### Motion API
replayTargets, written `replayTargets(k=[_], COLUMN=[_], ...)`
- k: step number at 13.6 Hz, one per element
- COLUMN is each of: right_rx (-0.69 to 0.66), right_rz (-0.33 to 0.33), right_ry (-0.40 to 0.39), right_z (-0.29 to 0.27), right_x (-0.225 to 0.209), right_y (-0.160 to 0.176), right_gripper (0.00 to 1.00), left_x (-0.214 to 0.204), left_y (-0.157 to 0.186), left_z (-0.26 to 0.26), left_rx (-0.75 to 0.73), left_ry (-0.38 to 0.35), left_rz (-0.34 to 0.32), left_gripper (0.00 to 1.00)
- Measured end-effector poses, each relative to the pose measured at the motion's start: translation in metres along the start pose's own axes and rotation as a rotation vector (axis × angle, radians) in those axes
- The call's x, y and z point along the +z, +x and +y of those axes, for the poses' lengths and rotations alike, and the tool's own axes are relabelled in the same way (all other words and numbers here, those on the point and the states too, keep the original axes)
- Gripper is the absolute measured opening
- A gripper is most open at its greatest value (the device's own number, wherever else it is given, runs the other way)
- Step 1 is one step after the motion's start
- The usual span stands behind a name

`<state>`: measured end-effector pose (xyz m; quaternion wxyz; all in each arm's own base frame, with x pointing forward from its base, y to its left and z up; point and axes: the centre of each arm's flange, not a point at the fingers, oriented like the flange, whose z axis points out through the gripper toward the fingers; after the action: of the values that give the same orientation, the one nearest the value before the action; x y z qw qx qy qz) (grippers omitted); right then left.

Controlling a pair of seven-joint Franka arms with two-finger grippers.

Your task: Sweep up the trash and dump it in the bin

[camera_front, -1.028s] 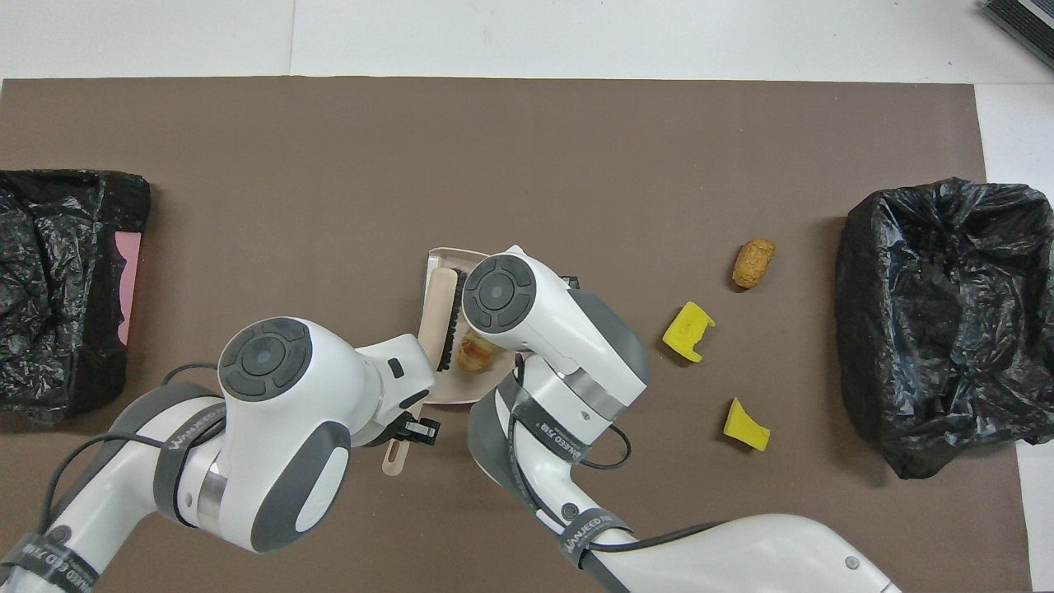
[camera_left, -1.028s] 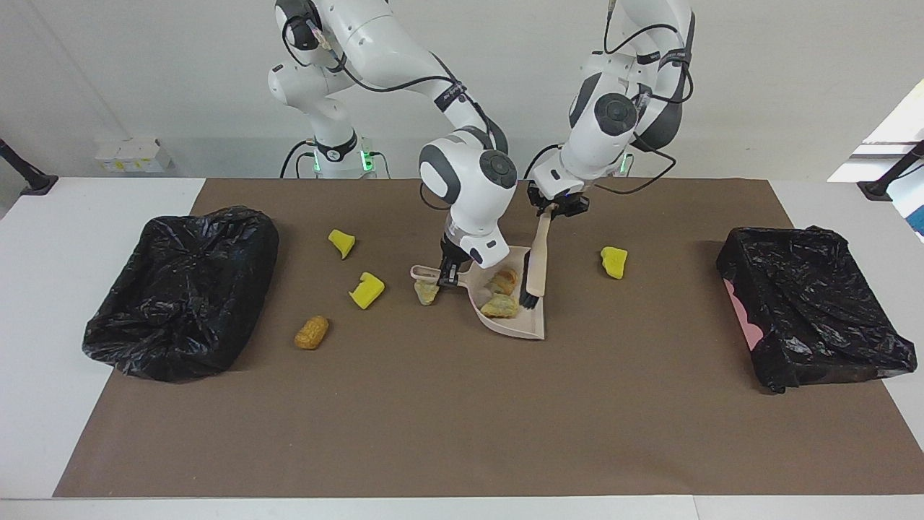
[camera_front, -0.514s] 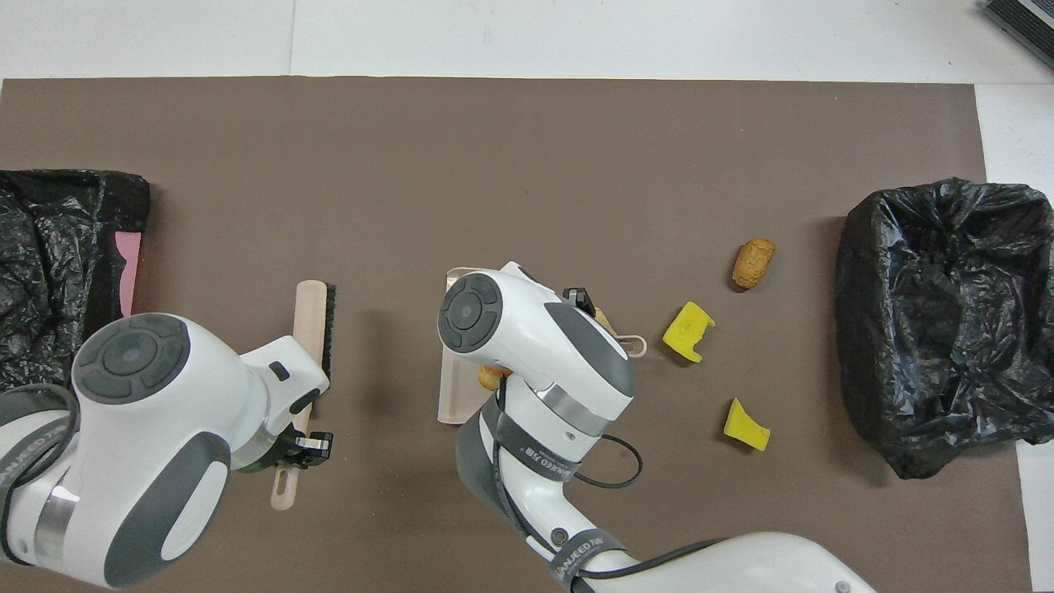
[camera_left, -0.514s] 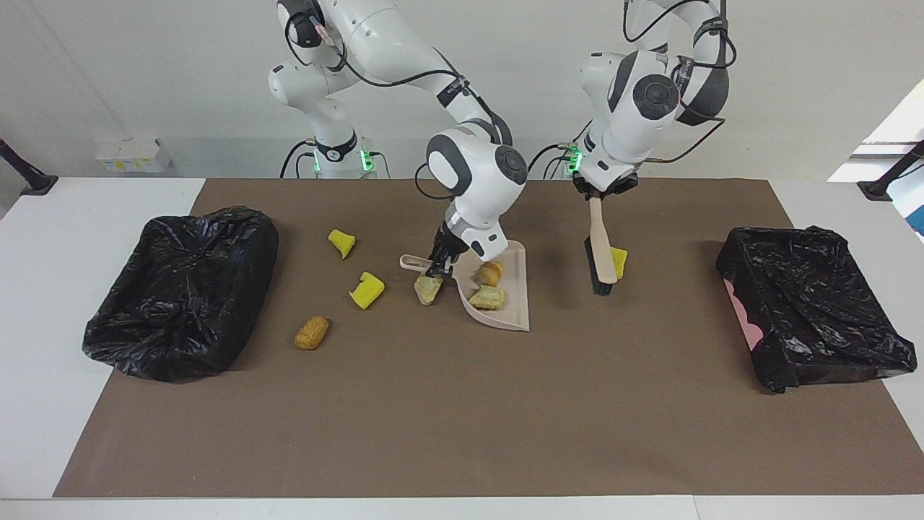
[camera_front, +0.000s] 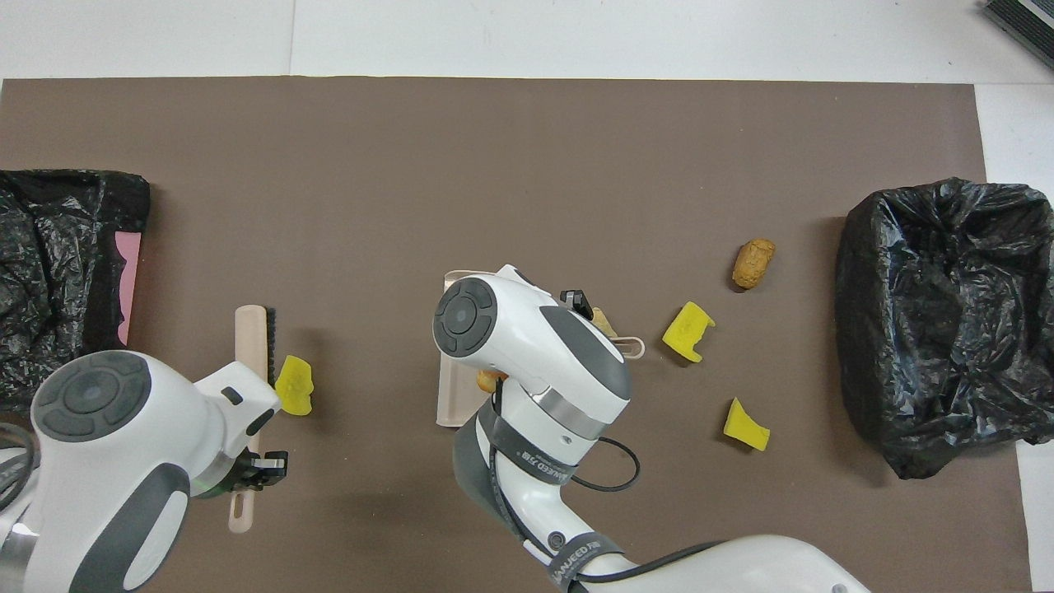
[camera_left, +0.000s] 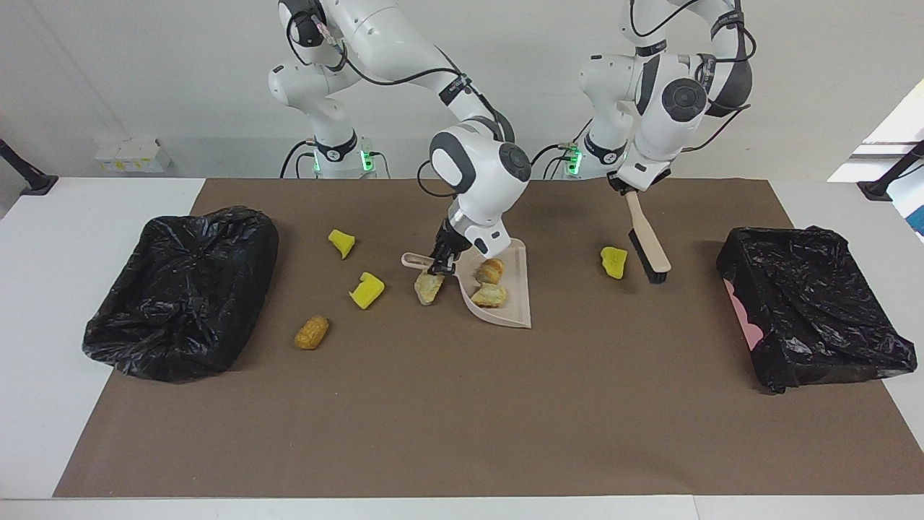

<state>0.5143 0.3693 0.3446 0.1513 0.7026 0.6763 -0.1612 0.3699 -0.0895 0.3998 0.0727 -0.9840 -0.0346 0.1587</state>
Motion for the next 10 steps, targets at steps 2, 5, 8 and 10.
replayTargets(k=[2,5,8,10], right_rx=[-0.003,-0.005,-0.005,-0.005], right_rz=[-0.002,0.000,0.002,0.007], right_ry=[0.001,-0.001,-0.003,-0.001], right_z=[-0.001,-0.001,-0.002,-0.002], right_x=[0.001,0.001,0.001,0.001], right_y=[0.001,0.003,0.003,0.004], right_gripper=[0.32,0.32,0.32,0.32], left_x=[0.032,0.053,0.054,0.056], left_y=[0.000,0.001,0.001,0.003], left_z=[0.004,0.013,0.044,0.073], left_rx=[-0.038,-0.035,0.058,0.086], left_ry=[-0.001,-0.003,-0.042,-0.096], left_rz=[0.008,0.038,0.076,0.084], left_gripper=[0.27,0.27,0.27,0.27])
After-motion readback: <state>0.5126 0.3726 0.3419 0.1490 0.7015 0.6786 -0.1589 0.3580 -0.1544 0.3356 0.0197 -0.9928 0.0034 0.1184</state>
